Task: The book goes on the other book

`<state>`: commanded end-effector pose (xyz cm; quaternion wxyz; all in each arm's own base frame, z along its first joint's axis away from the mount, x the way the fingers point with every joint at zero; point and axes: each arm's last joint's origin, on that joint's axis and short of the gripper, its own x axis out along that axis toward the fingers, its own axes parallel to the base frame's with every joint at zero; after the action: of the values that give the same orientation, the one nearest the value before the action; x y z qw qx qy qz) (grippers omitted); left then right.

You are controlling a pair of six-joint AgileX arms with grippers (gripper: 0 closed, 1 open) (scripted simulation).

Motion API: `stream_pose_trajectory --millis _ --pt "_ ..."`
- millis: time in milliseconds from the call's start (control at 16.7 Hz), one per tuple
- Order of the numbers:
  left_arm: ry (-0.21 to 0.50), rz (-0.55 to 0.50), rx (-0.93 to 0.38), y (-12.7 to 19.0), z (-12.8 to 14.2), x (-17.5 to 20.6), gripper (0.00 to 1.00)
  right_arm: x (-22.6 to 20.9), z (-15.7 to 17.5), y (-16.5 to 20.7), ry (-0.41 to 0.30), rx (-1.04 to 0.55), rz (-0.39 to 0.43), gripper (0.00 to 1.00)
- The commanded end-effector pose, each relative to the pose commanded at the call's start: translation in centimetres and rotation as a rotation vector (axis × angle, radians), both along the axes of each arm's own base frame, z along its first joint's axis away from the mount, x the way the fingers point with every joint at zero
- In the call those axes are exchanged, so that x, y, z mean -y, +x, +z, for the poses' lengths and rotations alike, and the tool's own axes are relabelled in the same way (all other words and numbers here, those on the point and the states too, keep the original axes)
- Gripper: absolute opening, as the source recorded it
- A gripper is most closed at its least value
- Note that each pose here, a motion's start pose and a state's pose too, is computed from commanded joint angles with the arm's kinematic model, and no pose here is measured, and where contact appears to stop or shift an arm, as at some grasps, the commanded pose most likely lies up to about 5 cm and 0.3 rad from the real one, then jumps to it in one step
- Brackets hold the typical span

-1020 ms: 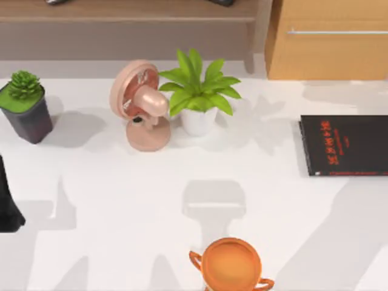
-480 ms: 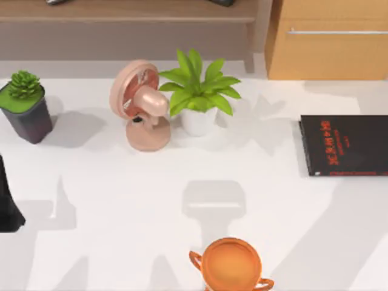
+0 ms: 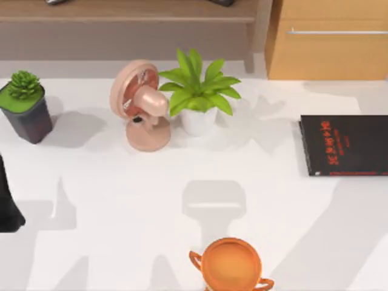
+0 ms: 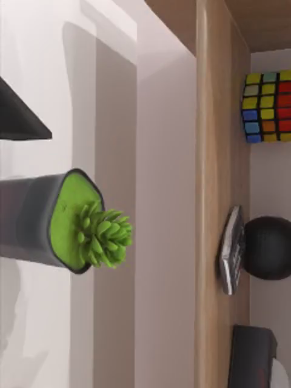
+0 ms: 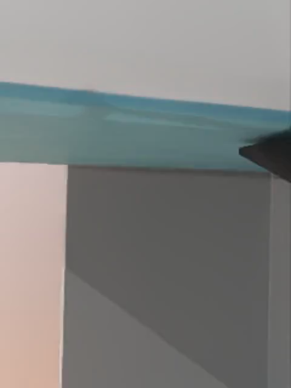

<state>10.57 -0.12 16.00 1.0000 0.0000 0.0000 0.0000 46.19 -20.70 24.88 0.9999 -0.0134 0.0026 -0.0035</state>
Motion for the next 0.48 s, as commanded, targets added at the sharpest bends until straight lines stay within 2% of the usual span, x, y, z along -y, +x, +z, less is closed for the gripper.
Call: stream_pose_trajectory --millis 240,480 --pt "0.0 0.0 0.0 0.0 0.0 0.0 1.0 0.0 0.0 0.0 0.0 0.0 0.0 0.02" --pt "0.0 0.0 0.0 0.0 0.0 0.0 1.0 0.0 0.0 0.0 0.0 0.0 0.0 0.0"
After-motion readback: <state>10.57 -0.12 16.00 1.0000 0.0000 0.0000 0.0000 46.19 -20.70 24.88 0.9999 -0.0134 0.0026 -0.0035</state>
